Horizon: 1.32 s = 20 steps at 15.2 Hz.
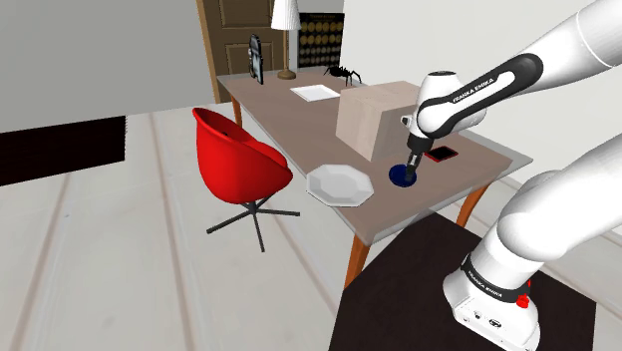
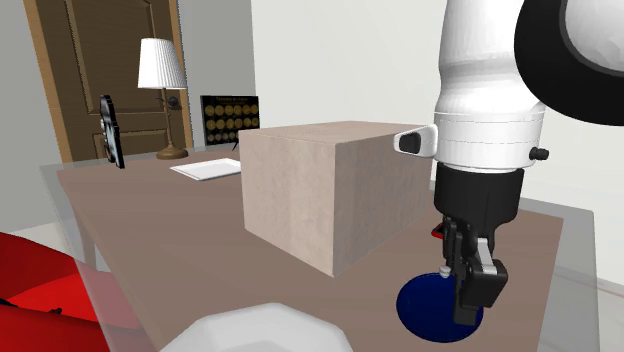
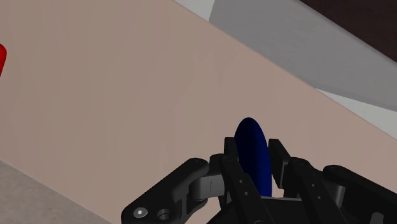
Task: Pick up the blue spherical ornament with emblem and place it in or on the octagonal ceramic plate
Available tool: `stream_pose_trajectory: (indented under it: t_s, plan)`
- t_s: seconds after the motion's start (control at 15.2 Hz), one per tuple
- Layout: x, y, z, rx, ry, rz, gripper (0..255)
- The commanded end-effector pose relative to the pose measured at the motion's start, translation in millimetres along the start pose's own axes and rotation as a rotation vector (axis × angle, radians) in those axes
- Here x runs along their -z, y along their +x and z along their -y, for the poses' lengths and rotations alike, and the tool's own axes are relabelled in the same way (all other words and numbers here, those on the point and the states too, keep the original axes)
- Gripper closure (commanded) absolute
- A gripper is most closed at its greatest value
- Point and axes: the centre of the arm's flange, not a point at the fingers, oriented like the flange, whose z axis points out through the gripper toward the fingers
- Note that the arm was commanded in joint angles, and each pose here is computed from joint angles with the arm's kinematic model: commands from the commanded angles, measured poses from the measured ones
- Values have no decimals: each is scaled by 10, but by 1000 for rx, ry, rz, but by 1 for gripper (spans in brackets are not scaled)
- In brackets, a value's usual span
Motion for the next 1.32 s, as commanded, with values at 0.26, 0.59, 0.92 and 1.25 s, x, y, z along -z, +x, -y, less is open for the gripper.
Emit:
stream_pose_trajectory:
  t_s: [0.26,0.59,0.92,1.25]
  plan:
    - [155,-6,-2,0,0,1,255]
    - [419,-15,-6,0,0,1,255]
    - [683,-24,-11,0,0,1,255]
    - [857,81,59,0,0,1,255]
